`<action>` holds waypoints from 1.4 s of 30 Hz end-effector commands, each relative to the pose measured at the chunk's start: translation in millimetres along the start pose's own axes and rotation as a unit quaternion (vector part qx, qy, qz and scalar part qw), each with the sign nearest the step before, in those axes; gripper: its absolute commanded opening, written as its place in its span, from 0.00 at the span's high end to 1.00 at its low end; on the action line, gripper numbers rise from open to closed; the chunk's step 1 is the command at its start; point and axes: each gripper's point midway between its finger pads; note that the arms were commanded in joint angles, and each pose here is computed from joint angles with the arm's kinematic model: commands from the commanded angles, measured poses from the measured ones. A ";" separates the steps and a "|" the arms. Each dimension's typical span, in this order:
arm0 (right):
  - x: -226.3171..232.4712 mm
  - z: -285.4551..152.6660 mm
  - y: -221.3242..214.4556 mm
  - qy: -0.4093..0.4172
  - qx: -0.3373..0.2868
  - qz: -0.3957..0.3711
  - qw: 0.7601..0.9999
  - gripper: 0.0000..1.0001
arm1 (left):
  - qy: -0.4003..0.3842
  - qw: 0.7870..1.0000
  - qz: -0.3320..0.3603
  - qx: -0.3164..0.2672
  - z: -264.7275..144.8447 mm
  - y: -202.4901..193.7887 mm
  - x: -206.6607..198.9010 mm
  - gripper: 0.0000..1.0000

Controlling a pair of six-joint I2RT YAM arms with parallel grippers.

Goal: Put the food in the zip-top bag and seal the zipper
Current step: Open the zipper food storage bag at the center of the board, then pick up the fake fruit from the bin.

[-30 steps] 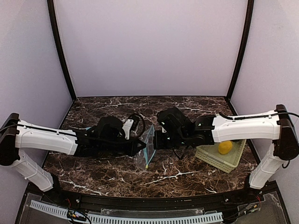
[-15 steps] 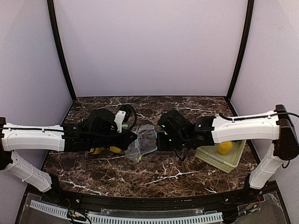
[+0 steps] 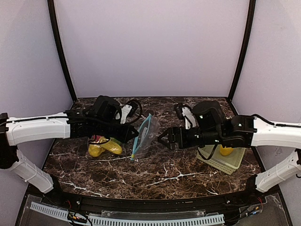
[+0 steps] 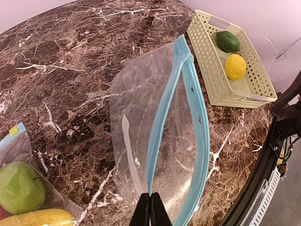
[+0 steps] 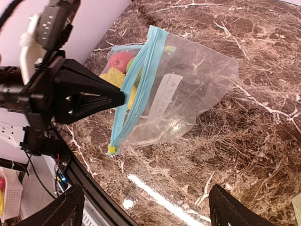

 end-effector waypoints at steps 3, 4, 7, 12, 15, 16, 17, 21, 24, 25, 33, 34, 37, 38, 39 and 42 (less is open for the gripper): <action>-48.3 -41.6 -17.0 -0.083 -0.004 0.019 0.996 0.05 | -0.004 0.998 0.053 0.044 -19.1 15.9 2.6 0.99; -63.4 -47.8 -20.8 -0.108 0.000 0.030 0.994 0.05 | 0.005 0.996 0.067 0.051 -21.0 15.1 6.8 0.99; -112.1 -70.7 -35.9 -0.198 0.015 0.071 0.978 0.04 | 0.031 0.994 0.097 0.042 -26.1 25.2 13.3 0.99; -176.0 -96.4 -69.1 -0.284 0.048 0.136 0.948 0.02 | 0.047 0.991 0.117 0.053 -14.9 15.8 25.9 0.99; -209.1 -106.6 -86.3 -0.314 0.057 0.176 0.931 0.01 | 0.025 0.992 0.112 0.057 -3.5 6.8 24.0 0.99; -220.3 -109.3 -93.0 -0.324 0.062 0.189 0.925 0.01 | 0.019 0.992 0.109 0.065 -0.6 0.1 24.5 0.99; -230.0 -111.7 -98.8 -0.332 0.066 0.202 0.919 0.01 | 0.015 0.992 0.108 0.064 2.0 -0.7 24.1 0.99; -260.4 -120.6 -112.8 -0.369 0.068 0.231 0.897 0.01 | 0.009 0.992 0.102 0.073 8.8 -10.1 26.3 0.99; -277.6 -124.7 -121.7 -0.396 0.075 0.241 0.883 0.01 | 0.000 0.992 0.097 0.085 13.0 -17.2 25.7 0.99; -282.6 -124.8 -125.4 -0.403 0.079 0.245 0.878 0.01 | -0.003 0.991 0.096 0.089 14.8 -19.6 25.5 0.99; -309.6 -104.4 -142.9 -0.398 0.098 0.264 0.873 0.06 | -0.015 0.991 0.092 0.100 18.0 -24.9 23.1 0.99; -312.3 -102.2 -144.5 -0.397 0.102 0.266 0.873 0.07 | -0.015 0.991 0.092 0.100 18.1 -25.2 23.2 0.99; -319.3 -97.0 -146.1 -0.398 0.107 0.266 0.871 0.10 | -0.016 0.991 0.092 0.101 18.0 -25.6 23.1 0.99; -321.0 -96.3 -146.7 -0.400 0.109 0.265 0.870 0.10 | -0.016 0.991 0.092 0.100 17.7 -25.4 22.9 0.99; -322.5 -95.0 -147.9 -0.401 0.111 0.265 0.870 0.10 | -0.016 0.991 0.093 0.100 17.8 -25.2 22.9 0.99; -327.0 -90.1 -152.0 -0.399 0.117 0.267 0.869 0.10 | -0.018 0.990 0.094 0.100 17.4 -24.9 22.1 0.99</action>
Point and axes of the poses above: each gripper's point midway between its finger pads, its own z axis out along the fingers, its own x axis along the line the jaws close on, y = z × x, and after that the axes turned 13 degrees about -z, right-handed
